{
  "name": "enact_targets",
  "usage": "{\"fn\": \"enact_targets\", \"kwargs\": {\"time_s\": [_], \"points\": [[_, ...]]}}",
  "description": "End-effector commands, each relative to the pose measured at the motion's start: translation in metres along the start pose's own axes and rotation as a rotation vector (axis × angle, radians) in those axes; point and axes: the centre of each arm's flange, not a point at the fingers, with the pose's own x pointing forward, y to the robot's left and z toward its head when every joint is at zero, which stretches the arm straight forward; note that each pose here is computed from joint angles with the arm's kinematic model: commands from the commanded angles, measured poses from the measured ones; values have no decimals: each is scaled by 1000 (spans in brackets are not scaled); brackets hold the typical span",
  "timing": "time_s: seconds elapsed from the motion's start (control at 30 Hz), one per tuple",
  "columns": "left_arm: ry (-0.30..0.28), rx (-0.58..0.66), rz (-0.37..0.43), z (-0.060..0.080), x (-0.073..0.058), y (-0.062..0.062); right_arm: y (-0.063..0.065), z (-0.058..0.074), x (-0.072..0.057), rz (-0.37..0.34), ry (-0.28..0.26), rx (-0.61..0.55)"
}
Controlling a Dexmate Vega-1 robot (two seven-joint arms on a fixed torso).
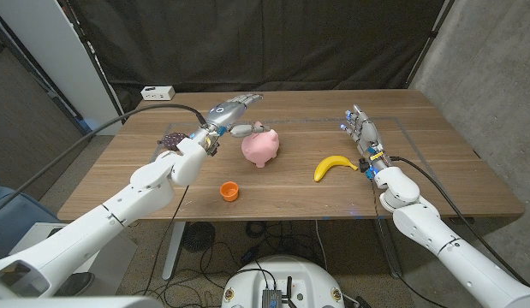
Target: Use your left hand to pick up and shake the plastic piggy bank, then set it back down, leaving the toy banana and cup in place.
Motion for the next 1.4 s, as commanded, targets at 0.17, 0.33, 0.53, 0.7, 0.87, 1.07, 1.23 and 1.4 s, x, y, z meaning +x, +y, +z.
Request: {"fn": "enact_targets", "kwargs": {"time_s": [0.17, 0.33, 0.53, 0.7, 0.87, 1.07, 1.23, 1.4], "points": [[35, 109, -145, 4, 14, -6, -3, -6, 0, -17, 6, 12], [17, 127, -193, 8, 23, -11, -4, -6, 0, -23, 6, 13], [-14, 191, -284, 16, 36, -12, -5, -6, 1, -30, 4, 20], [-30, 225, -336, 20, 41, -12, -6, -5, 3, -33, 2, 20], [-26, 233, -373, 19, 43, -12, -5, -6, 3, -35, 3, 21], [-31, 234, -416, 17, 47, -16, -3, -7, 6, -40, 7, 31], [-46, 249, -447, 18, 49, -19, -2, -7, 8, -35, 5, 31], [-65, 275, -473, 20, 51, -18, -1, -8, 10, -32, 6, 31]]}}
